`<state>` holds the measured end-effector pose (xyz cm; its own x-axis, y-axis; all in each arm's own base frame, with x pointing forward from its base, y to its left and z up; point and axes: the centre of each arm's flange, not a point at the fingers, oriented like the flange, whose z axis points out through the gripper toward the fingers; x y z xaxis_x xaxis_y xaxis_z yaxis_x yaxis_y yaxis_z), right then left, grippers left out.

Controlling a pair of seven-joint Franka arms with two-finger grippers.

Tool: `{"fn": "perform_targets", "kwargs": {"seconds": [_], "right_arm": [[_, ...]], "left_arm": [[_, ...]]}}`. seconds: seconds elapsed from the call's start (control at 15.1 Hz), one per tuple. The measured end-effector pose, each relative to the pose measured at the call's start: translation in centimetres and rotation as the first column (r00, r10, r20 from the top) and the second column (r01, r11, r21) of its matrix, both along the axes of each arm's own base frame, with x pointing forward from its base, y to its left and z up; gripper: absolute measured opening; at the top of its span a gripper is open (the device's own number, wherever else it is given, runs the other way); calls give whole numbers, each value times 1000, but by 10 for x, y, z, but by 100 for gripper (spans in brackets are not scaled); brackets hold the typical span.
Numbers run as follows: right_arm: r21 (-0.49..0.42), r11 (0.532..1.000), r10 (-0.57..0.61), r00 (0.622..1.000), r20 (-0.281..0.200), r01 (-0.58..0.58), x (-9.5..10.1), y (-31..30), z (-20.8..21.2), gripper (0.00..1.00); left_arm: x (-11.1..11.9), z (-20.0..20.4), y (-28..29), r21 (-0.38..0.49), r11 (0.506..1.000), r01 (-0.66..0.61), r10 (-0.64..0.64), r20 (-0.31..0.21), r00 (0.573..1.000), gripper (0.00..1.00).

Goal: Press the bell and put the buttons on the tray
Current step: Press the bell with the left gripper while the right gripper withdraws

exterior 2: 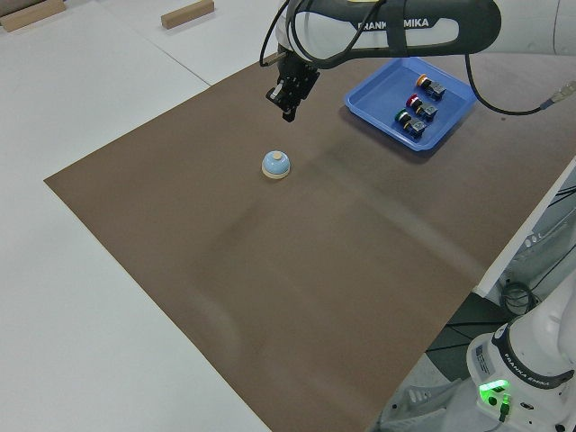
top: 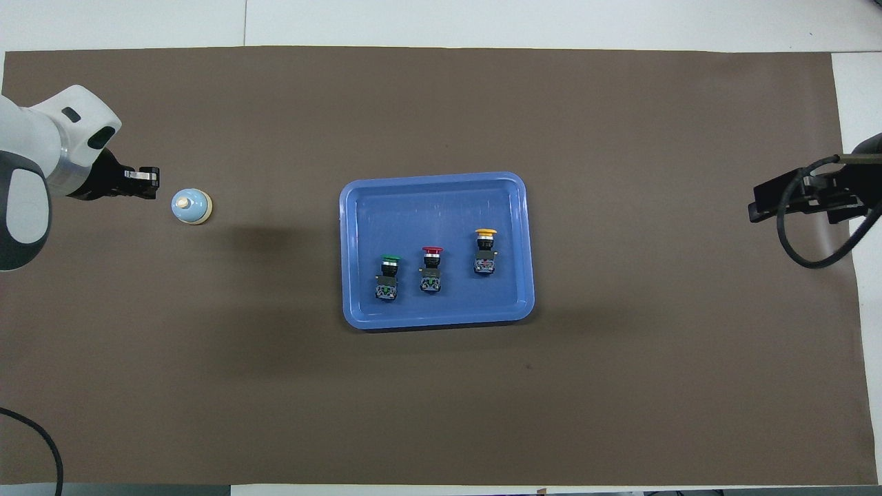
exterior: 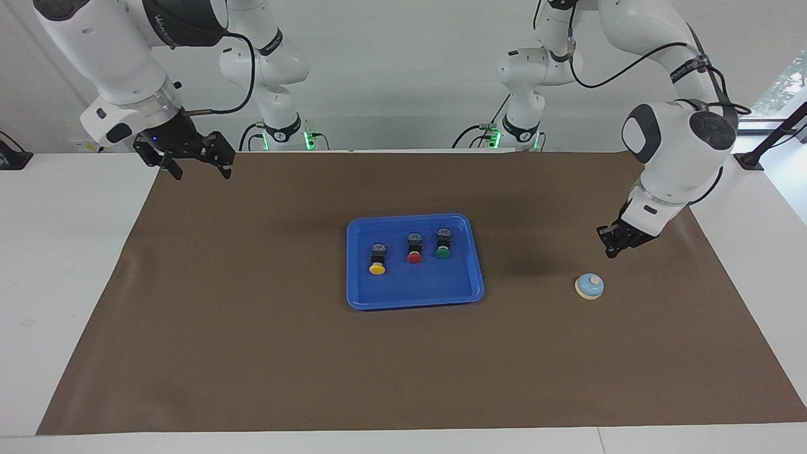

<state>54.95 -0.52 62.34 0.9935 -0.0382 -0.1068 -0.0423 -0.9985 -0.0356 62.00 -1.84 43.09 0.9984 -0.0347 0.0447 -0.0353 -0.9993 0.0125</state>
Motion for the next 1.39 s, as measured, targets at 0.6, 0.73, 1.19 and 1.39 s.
{"fn": "perform_targets", "kwargs": {"seconds": [0.6, 0.73, 1.19, 1.39], "right_arm": [[-15, 1000, -26, 999, 21, 26, -32, -35, 31, 100], [-46, 999, -20, 999, 29, 21, -29, -35, 28, 100], [-61, 998, -12, 999, 34, 14, -28, -33, 17, 100], [-61, 998, -14, 999, 34, 16, -27, -34, 14, 100]], "left_arm": [[8, -42, 3, 0, 1000, -7, 7, 41, 999, 1], [10, -50, 4, 1, 1000, -9, 9, 45, 999, 1], [13, -92, 5, 1, 1000, -11, 11, 46, 999, 1], [11, -97, 5, 1, 1000, -12, 12, 93, 996, 1]]}}
